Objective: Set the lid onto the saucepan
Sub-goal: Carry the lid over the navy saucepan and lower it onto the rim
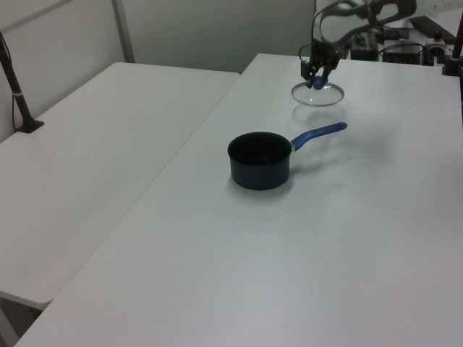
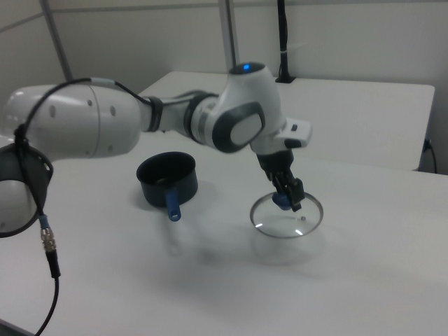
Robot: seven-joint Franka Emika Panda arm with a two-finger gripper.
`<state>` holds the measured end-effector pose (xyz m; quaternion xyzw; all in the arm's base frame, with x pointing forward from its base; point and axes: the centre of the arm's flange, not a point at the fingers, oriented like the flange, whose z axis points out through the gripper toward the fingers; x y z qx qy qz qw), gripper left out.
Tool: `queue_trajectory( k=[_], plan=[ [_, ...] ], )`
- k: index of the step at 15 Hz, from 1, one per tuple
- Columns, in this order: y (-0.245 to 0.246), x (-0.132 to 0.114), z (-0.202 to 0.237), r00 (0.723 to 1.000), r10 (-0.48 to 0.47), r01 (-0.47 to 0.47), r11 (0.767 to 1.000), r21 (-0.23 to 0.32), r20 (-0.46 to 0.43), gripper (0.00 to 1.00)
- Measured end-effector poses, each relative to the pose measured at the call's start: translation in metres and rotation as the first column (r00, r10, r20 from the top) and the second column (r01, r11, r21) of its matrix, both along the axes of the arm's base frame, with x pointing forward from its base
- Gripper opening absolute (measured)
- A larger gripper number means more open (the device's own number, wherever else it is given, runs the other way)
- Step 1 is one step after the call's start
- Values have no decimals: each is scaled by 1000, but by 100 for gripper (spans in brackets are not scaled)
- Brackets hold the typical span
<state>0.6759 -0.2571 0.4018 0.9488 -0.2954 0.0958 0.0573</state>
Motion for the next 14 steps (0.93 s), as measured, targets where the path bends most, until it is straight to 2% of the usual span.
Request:
queue_trajectory(
  k=[4,8,11,14],
  plan=[
    [-3,-9,37,1000,11,-11,1000,8,-18,61],
    [19,-2,42,999,42,-42,999,9,-13,61],
    [86,18,42,996,92,-92,996,12,-8,61],
    [184,32,46,988,149,-148,989,21,-29,61]
  ],
)
